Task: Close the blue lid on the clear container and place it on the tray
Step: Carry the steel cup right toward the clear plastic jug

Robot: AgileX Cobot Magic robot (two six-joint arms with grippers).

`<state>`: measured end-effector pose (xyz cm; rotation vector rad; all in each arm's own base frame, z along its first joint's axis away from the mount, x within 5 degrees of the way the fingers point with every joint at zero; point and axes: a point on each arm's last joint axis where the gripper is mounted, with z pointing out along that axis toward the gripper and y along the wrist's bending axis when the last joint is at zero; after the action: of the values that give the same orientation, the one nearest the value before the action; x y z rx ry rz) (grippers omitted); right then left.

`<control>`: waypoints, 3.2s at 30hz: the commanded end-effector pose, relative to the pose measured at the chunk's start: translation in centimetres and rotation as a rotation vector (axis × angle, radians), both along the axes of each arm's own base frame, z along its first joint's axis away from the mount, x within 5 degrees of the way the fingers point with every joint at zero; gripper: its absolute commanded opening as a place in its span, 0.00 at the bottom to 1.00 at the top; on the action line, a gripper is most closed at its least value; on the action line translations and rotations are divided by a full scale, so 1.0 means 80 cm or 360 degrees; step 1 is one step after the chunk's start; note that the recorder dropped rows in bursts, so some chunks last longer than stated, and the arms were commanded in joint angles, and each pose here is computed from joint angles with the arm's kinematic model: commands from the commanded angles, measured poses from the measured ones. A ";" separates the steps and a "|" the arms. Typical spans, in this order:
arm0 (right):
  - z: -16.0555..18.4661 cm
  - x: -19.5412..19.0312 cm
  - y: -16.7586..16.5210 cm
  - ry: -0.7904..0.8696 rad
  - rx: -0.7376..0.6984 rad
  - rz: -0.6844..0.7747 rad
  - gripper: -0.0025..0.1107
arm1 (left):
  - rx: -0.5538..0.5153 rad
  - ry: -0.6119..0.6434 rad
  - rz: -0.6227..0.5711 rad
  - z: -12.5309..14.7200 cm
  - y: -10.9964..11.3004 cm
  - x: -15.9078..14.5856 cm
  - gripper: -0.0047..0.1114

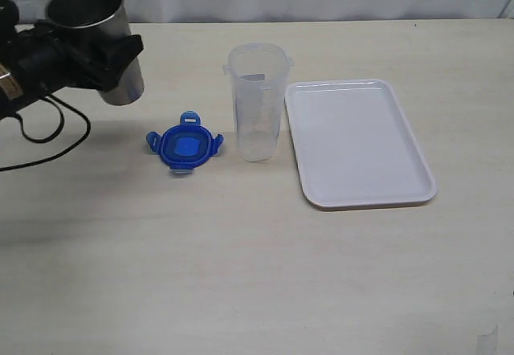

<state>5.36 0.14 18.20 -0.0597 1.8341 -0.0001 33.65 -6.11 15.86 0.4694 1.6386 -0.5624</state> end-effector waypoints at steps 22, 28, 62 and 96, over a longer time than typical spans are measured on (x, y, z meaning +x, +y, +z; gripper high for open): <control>0.000 0.000 0.000 -0.0010 -0.0007 -0.0007 0.06 | -0.0047 -0.0193 -0.0112 0.085 -0.119 0.047 0.04; 0.000 0.000 0.000 -0.0010 -0.0007 -0.0007 0.06 | -0.0050 -0.0172 -0.0165 0.084 -0.139 0.039 0.04; 0.000 0.000 0.000 -0.0010 -0.0007 -0.0007 0.06 | 0.0513 -0.0576 -0.0227 0.079 -0.149 0.035 0.04; 0.000 0.000 0.000 -0.0010 -0.0007 -0.0007 0.06 | 0.0826 -0.0722 -0.0204 0.074 -0.145 0.038 0.04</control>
<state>5.36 0.14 18.20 -0.0597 1.8341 -0.0001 36.57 -17.49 20.12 1.0666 1.3869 -0.0870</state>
